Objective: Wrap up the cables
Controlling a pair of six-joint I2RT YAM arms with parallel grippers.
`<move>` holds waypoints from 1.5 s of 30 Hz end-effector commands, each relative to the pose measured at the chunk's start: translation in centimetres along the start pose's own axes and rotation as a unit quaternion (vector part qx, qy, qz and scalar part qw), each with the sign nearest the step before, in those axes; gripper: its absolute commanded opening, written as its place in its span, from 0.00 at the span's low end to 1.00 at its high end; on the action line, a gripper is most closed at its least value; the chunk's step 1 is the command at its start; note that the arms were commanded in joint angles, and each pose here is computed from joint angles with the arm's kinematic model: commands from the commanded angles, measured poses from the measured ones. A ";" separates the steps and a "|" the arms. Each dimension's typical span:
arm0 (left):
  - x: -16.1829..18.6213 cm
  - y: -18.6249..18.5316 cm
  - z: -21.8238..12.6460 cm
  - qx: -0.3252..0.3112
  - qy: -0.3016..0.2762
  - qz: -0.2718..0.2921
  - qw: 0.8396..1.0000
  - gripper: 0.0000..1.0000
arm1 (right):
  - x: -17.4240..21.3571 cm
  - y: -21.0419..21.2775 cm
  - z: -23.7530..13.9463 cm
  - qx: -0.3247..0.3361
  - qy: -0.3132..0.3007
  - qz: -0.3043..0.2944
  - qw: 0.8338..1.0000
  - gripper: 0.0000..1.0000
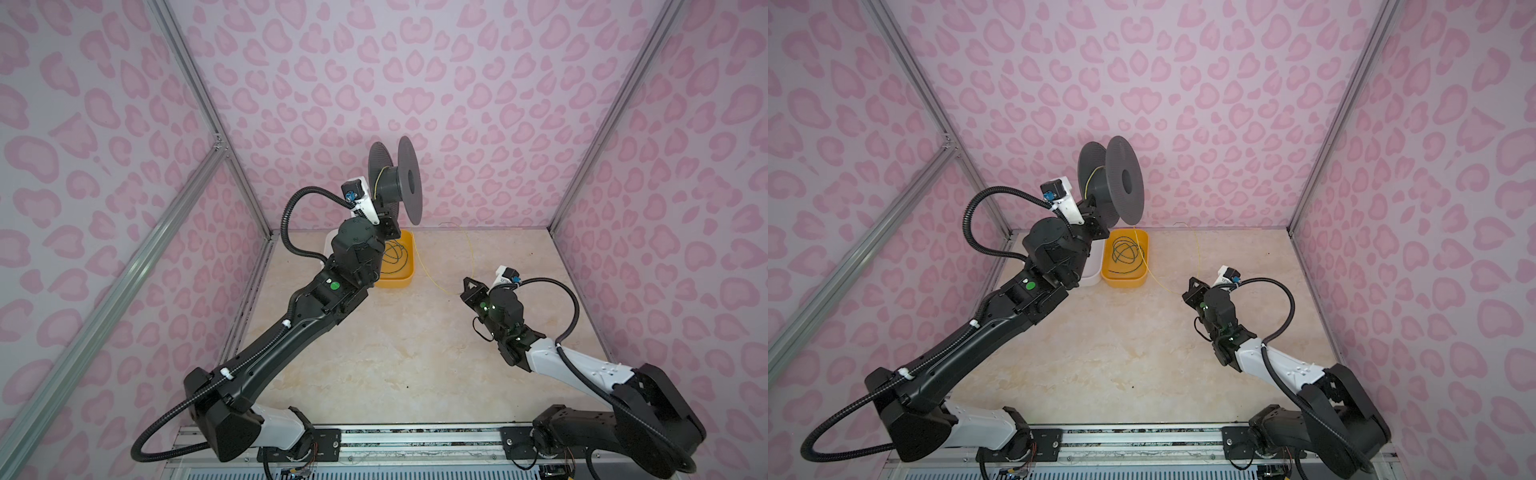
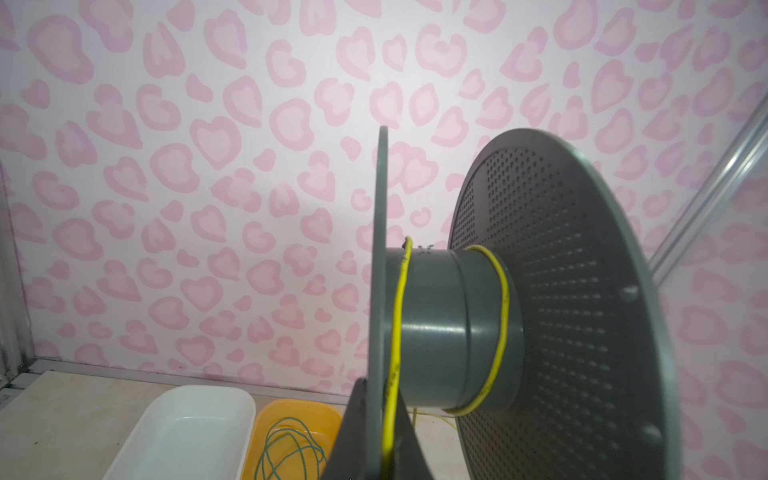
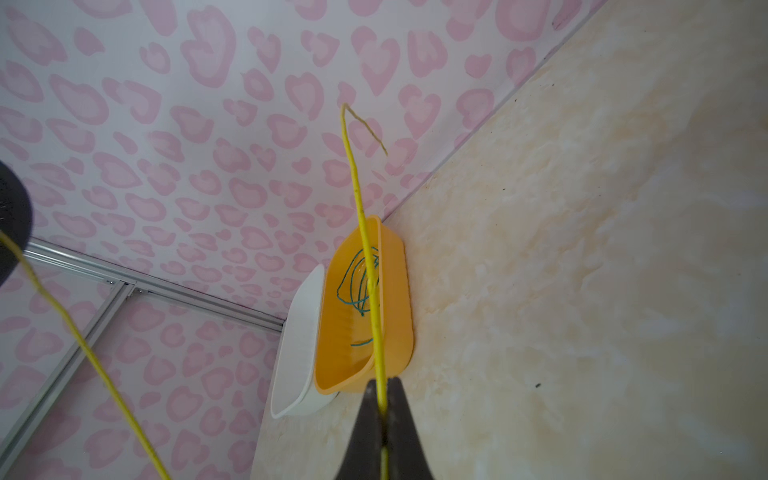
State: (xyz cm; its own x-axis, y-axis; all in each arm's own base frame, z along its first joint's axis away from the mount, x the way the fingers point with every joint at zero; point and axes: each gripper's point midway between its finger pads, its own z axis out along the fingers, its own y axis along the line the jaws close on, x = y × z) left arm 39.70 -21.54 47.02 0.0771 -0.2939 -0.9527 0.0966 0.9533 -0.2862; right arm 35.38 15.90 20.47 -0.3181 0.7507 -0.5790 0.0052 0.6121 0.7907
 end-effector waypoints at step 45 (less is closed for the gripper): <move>21.3 6.4 -8.9 -0.079 0.207 0.444 0.868 0.04 | -21.6 20.5 -5.7 -0.194 -0.090 -0.193 0.958 0.00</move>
State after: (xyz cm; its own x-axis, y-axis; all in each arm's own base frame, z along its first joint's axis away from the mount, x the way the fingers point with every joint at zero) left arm 34.48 -25.17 26.32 -0.1977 0.4398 -0.8761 0.1141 0.8979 0.4251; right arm 36.87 12.14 45.48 -0.2333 0.4949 -0.8370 -0.3766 0.7476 0.5470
